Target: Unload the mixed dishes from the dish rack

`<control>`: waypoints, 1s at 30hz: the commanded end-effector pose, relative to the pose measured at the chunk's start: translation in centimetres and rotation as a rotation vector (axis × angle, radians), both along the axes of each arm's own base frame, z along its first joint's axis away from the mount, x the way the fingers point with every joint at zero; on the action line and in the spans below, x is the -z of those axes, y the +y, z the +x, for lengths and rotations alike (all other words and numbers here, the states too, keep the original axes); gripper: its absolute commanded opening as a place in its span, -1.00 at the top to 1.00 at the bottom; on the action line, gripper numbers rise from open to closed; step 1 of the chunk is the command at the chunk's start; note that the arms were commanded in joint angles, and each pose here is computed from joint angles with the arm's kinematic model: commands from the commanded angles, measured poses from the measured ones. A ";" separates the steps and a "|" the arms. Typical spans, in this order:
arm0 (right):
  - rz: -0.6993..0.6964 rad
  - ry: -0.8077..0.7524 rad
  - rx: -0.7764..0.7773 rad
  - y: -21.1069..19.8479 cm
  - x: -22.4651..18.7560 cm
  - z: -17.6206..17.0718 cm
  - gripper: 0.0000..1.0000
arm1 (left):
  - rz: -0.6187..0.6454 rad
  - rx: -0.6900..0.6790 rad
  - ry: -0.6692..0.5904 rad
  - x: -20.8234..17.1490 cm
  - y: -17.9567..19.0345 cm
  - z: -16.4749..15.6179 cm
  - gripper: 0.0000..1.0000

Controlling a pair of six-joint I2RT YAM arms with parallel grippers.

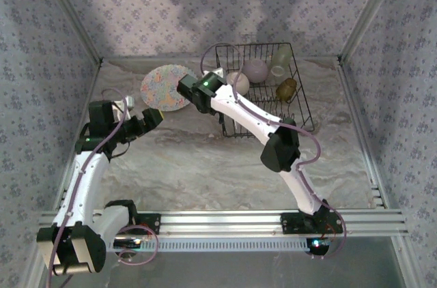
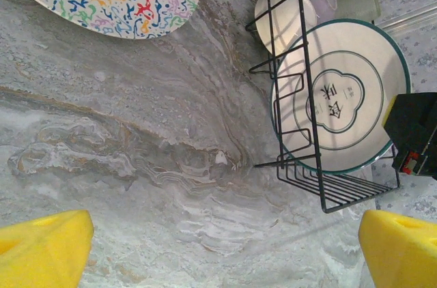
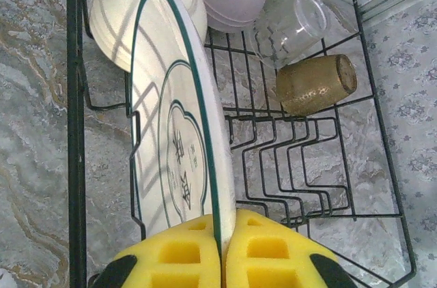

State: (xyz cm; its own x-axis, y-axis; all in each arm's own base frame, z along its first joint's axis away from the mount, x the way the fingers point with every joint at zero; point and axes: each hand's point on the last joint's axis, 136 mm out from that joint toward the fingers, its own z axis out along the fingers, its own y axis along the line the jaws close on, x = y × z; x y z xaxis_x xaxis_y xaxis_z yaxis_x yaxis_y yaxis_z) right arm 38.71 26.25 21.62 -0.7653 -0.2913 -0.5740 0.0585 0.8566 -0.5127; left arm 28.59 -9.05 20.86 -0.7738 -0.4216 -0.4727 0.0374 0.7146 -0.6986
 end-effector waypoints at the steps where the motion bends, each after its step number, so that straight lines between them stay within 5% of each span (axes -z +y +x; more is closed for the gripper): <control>1: -0.008 -0.115 0.002 -1.9 -5.6 -0.1 1.00 | -0.001 0.001 -0.017 -0.2 0.0 0.4 -0.99; 30: 0.020 -0.162 0.016 -4.8 -9.8 -1.5 1.00 | -0.029 0.014 -0.024 -0.8 -0.4 0.4 -0.99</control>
